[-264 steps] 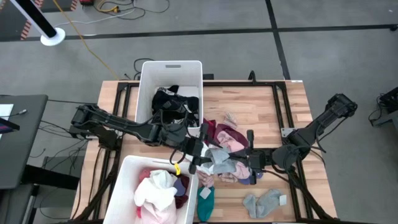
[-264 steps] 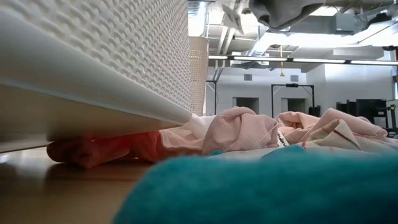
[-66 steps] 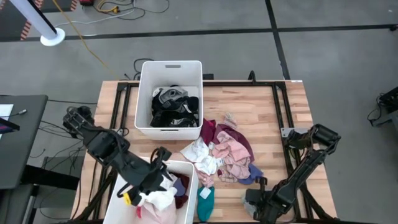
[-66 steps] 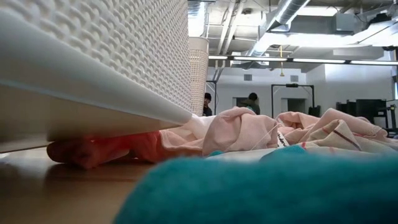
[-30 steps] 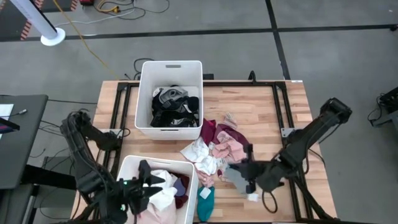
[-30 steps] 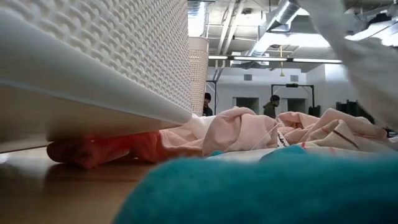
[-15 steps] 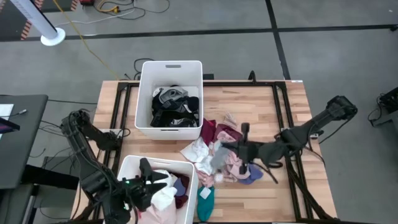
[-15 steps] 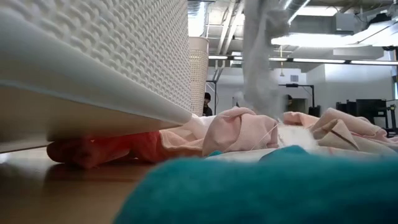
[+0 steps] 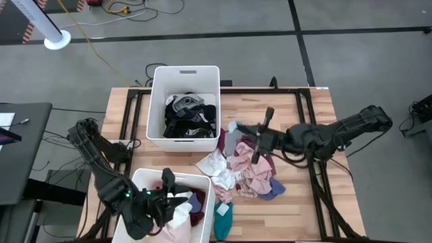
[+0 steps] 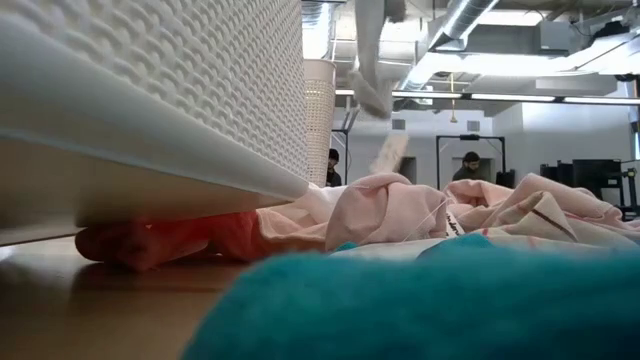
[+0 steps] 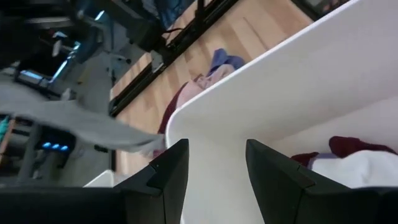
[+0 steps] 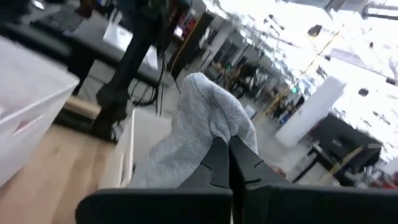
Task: Sort clothes
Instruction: Put the gray sock into the top white laundry bin, then put the pink underwear into the bottom white laundry bin
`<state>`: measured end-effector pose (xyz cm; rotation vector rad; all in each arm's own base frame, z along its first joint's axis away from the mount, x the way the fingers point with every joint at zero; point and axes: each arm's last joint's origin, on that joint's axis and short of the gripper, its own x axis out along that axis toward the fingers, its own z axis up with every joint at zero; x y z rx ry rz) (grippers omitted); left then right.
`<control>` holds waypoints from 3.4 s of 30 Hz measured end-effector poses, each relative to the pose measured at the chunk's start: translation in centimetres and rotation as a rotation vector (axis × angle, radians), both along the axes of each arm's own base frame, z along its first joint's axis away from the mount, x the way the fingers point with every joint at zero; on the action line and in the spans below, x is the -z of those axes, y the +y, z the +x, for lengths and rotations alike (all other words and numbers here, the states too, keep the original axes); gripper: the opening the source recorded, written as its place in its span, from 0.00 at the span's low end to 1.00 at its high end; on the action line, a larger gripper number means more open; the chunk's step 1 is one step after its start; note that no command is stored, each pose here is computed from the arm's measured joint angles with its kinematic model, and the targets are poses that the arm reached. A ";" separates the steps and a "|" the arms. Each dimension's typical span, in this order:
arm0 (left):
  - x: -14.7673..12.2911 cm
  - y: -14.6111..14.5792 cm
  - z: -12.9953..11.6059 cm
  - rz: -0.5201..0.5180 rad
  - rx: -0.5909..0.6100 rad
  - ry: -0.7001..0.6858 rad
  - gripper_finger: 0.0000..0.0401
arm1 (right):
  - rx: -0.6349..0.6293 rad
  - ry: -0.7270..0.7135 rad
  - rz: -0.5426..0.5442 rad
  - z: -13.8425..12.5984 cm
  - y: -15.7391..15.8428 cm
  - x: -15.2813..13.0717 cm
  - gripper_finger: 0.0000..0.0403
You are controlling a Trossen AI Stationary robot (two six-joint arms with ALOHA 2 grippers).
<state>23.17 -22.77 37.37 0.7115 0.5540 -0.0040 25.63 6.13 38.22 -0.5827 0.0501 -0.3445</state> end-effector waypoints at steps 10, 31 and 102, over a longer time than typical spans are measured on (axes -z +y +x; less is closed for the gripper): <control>-0.5 1.7 3.1 -0.124 0.141 0.046 0.39 | -0.061 -0.112 -0.028 0.7 -4.6 -3.9 0.00; -1.6 8.2 8.9 -0.366 0.448 0.051 0.39 | -0.256 -0.287 0.048 3.7 -12.8 -6.6 0.00; -1.6 8.7 9.0 -0.416 0.453 0.073 0.39 | -0.130 0.413 0.647 9.2 -25.0 4.0 0.36</control>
